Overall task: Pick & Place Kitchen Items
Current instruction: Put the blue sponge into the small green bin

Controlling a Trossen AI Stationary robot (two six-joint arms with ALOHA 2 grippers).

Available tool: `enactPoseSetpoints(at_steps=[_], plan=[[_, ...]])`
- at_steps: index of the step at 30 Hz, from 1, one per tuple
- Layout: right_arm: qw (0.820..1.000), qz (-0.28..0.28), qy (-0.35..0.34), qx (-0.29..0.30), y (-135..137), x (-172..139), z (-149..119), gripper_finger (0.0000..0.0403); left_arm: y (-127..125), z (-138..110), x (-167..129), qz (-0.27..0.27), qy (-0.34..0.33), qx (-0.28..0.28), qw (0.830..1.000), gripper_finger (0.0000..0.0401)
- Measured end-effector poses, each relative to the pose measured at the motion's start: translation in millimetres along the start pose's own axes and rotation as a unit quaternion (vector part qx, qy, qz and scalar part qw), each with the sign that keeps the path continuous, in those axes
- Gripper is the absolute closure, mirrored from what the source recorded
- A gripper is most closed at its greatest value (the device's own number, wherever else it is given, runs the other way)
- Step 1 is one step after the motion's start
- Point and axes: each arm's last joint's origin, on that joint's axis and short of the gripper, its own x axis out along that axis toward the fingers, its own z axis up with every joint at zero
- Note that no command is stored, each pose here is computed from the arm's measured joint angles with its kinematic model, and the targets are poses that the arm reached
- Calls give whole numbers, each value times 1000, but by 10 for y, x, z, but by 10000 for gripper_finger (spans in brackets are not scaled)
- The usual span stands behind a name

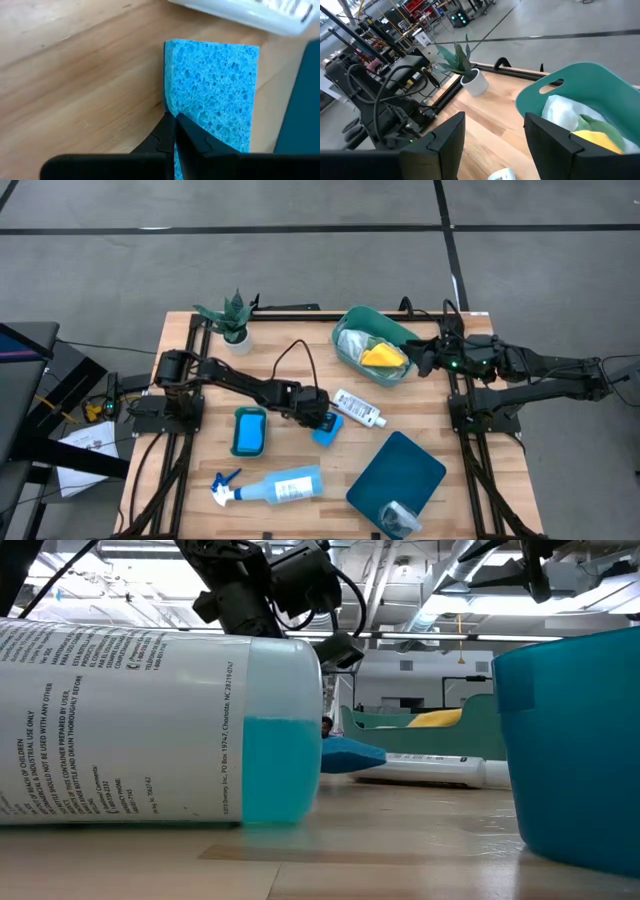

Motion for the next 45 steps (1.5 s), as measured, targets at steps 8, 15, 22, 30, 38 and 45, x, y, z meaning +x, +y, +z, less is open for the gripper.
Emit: enactPoseSetpoints(at_steps=[8,15,22,30,38,45], plan=[[1000,1,-1,-19,2,0,3,207,-25,-67,1,11,-36,-62,997,401],[1000,7,4,-20,6,0,-1,207,-70,-201,-4,16,-77,-122,989,401],[999,24,17,-42,14,0,-7,207,-71,-381,-18,36,-98,-169,980,401],[998,40,31,-42,24,-1,-16,207,-115,-472,-121,50,-112,-189,974,401],[998,47,21,-35,37,-1,6,207,-83,-431,-580,78,-136,-170,973,401],[998,51,-5,-25,60,3,50,207,-56,-412,-652,91,-152,-163,971,401]])
